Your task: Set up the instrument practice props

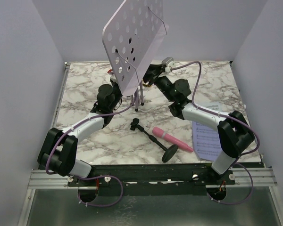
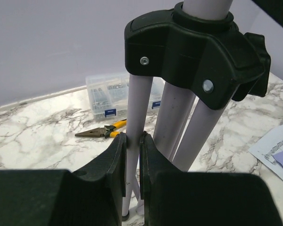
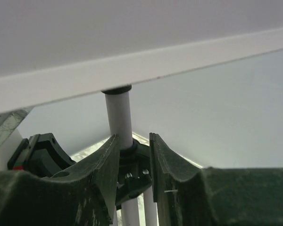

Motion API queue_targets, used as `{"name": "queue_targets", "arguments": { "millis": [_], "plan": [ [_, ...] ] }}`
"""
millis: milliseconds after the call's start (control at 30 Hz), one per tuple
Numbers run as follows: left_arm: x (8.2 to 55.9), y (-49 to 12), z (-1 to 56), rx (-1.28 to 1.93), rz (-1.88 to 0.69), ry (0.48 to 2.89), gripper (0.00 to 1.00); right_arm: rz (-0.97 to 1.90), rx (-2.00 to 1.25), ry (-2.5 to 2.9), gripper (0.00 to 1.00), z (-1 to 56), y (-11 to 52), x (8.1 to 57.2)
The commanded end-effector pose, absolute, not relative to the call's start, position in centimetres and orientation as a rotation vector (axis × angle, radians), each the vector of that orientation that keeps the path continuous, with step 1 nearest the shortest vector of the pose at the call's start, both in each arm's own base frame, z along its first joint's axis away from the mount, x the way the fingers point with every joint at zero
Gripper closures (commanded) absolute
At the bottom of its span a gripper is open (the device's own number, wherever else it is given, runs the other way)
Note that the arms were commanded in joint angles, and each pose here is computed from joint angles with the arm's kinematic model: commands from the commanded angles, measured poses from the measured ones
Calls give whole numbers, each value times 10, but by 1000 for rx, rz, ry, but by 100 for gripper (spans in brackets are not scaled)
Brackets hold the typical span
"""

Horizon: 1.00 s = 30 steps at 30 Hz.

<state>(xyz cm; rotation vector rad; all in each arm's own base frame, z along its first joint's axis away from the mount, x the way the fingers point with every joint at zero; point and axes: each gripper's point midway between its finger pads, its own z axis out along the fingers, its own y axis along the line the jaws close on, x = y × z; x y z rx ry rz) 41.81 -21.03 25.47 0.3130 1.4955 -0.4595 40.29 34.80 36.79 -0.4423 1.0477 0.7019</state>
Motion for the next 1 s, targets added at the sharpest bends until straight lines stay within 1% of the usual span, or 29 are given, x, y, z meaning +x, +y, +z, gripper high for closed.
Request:
{"name": "queue_targets", "arguments": {
  "millis": [0,100,300,367,400,467,533,633,733,800,833,900,967],
  "plan": [
    [416,-204,238,313,-402,1539,100,657,-421,1057,62,382,338,406],
    [417,-201,238,298,-375,1540,100,652,-424,1087,59,380,336,406],
    [415,-202,240,294,-378,1534,100,633,-421,1187,47,362,323,396],
    [415,-202,241,292,-379,1533,100,629,-419,1232,26,351,318,391],
    [415,-202,242,288,-380,1530,100,636,-424,1257,24,343,316,388],
    [414,-202,242,286,-381,1530,100,676,-424,1296,27,331,316,376],
    [414,-202,242,284,-380,1531,100,734,-388,1385,28,315,316,370],
    [414,-202,242,280,-381,1531,100,828,-393,1442,24,298,319,353],
    [414,-203,242,277,-387,1532,100,891,-395,1448,22,291,319,340],
    [414,-202,241,273,-388,1533,100,909,-459,1434,20,286,322,332],
    [413,-202,242,273,-391,1532,100,936,-511,1417,20,284,326,327],
    [413,-203,242,268,-398,1533,100,1012,-593,1413,25,280,334,323],
    [412,-204,243,270,-405,1530,100,1099,-649,1416,27,276,342,325]
  ]
}}
